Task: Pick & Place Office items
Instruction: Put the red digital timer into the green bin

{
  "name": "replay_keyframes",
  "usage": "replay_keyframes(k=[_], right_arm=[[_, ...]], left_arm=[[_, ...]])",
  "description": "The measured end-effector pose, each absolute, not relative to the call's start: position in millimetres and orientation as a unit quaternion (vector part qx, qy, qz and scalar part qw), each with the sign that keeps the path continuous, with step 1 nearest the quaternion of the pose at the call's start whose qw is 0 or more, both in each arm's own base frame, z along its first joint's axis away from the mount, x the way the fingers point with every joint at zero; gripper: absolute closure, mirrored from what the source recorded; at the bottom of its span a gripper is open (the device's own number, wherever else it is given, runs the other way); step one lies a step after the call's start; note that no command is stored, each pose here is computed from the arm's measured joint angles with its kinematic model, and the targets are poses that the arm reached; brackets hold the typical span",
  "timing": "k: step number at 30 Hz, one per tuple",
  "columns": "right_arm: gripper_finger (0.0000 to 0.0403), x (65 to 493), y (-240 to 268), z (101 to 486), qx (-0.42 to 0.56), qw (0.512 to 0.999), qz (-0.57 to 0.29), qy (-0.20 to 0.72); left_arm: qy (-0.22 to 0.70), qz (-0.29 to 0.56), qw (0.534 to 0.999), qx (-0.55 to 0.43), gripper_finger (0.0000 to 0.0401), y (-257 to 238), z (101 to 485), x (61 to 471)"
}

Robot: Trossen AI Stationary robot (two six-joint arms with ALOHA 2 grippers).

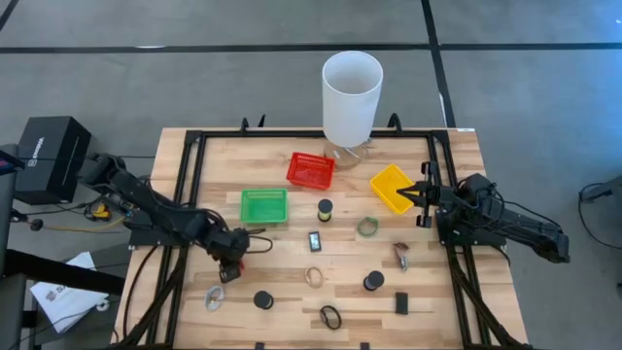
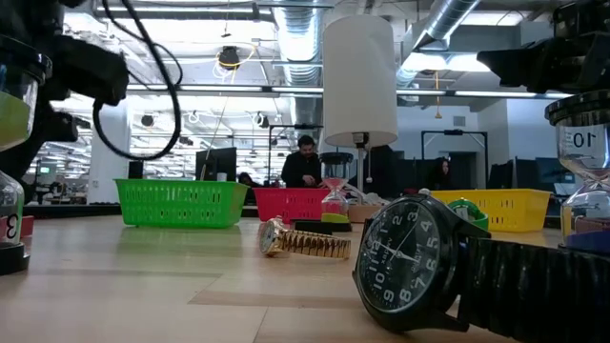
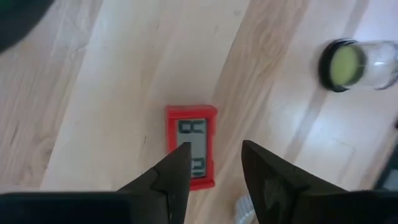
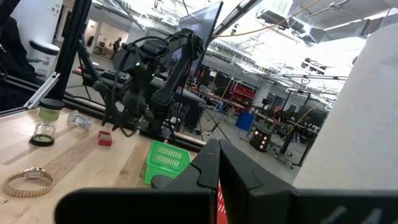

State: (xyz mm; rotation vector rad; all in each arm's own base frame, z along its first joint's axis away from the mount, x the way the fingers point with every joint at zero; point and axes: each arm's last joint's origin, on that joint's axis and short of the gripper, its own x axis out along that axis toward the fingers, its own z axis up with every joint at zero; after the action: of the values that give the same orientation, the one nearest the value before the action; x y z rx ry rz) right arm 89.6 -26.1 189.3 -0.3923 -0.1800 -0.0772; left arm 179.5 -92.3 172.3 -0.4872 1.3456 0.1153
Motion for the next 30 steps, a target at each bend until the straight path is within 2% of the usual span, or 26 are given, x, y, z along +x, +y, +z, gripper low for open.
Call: replay_keyframes(k=[9,19,22,30], right_arm=[[0.0403,89.6,-26.1,189.2,-0.194,0.976,-0.038,-0.089],[0.0403,89.6,-26.1,189.1,-0.194,0.976,-0.038,-0.089],[0.0403,89.6,-26.1,189.2,-0.194,0.976,-0.038,-0.089],[0.0403,89.6,-26.1,189.2,-0.194,0.976,-0.038,-0.089]], left_arm=[[0.659,0.071,0.728,-0.173,0.0265,-100.0,146.5,183.5],[0.653,0.065,0.733,-0.179,0.0259,-100.3,149.0,183.9],[0.651,0.064,0.735,-0.18,0.0235,-100.5,149.1,184.3],[0.638,0.055,0.745,-0.186,0.0139,-102.0,148.4,186.6]])
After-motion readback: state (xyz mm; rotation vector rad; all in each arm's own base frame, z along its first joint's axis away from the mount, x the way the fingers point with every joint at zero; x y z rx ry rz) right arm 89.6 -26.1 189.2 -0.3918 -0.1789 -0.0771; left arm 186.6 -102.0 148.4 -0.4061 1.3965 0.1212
